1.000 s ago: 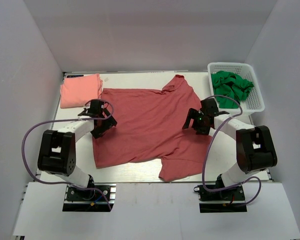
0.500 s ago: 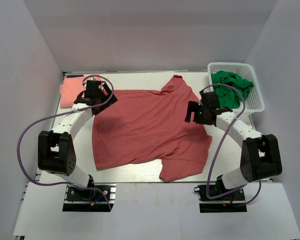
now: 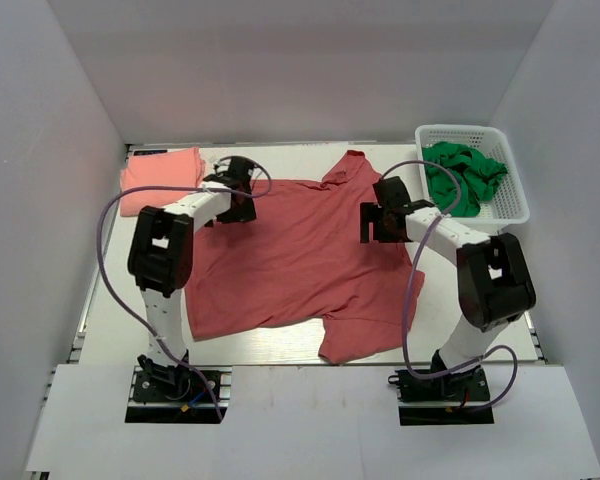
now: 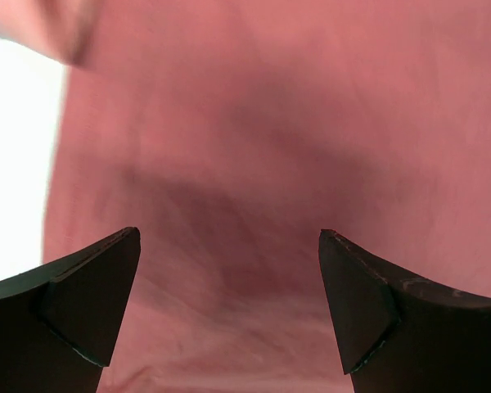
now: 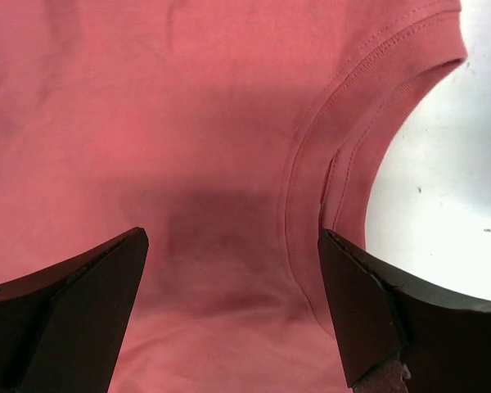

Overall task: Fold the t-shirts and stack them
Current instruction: Flatten out the tshirt

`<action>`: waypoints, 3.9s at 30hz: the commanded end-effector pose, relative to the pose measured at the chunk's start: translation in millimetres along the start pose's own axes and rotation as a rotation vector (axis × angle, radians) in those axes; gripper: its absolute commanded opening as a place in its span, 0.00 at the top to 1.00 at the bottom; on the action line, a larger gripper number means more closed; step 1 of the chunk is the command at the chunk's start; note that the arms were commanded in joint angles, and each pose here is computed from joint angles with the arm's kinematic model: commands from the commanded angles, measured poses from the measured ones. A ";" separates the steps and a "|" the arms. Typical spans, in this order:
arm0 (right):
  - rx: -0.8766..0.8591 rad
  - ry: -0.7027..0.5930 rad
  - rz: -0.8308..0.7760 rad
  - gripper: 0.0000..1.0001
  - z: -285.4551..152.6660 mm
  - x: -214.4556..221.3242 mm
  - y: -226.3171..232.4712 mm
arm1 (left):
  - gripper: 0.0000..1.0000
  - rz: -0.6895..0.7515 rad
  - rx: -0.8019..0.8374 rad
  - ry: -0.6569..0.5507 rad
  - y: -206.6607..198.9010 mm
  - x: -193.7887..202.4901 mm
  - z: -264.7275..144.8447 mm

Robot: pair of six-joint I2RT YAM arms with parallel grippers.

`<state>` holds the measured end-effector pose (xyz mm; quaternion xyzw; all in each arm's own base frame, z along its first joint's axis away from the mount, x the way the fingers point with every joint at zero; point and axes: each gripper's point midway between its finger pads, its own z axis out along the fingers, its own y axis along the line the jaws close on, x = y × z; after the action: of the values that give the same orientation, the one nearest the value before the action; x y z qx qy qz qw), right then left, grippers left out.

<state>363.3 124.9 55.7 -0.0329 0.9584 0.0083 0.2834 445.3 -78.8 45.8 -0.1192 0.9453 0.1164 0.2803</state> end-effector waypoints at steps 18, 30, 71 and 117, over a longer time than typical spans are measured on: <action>0.169 0.087 0.103 0.10 95.2 -94.1 -28.4 | 0.00 0.101 -0.008 -0.029 -60.7 -65.0 91.1; 0.004 -0.313 -0.423 0.10 -28.6 -151.1 37.9 | 0.00 0.058 0.242 -0.284 -80.7 -160.9 -35.7; -0.077 -0.107 -0.597 0.90 -104.2 86.1 85.3 | 0.00 -0.145 0.292 0.060 39.3 86.4 -123.1; -0.439 0.016 -0.479 0.10 -96.7 90.9 99.8 | 0.00 -0.103 0.331 0.155 5.9 85.8 -92.3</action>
<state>214.1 207.9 89.3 -0.3516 0.8930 0.1642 0.2278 324.9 -107.9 56.4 -0.1294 0.9700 -0.0423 0.2012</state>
